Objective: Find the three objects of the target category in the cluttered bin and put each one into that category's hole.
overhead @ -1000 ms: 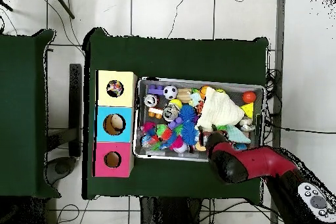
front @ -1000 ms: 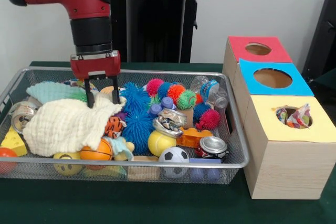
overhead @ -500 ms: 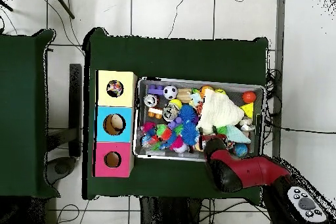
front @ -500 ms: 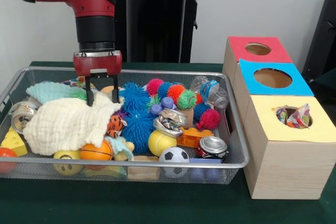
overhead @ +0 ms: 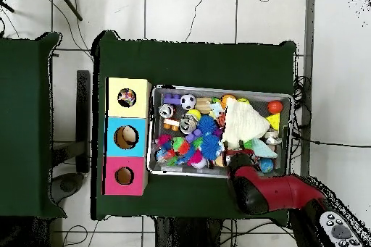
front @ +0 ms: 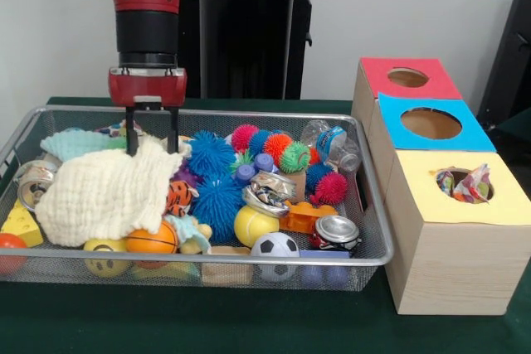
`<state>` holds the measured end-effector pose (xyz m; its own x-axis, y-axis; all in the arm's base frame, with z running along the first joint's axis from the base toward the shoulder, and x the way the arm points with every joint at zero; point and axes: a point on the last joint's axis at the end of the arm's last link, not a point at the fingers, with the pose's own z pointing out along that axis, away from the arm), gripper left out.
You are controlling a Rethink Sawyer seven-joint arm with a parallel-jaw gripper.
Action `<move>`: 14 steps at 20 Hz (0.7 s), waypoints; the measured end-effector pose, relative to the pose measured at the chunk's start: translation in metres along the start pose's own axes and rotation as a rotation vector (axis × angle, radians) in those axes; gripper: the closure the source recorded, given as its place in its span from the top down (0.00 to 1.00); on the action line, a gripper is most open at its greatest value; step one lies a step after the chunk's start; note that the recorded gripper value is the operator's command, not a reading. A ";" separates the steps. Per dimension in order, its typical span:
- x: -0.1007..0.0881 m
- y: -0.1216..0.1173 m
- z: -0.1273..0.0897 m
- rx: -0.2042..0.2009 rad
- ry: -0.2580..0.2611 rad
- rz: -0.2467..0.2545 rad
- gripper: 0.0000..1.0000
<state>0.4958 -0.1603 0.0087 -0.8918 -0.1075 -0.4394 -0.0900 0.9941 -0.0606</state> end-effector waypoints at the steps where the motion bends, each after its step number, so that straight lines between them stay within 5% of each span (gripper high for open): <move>1: -0.002 -0.001 -0.004 0.007 0.007 0.004 1.00; 14: 0.029 -0.005 -0.010 0.020 0.057 0.031 1.00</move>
<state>0.4659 -0.1687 0.0051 -0.9180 -0.0749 -0.3895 -0.0535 0.9964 -0.0655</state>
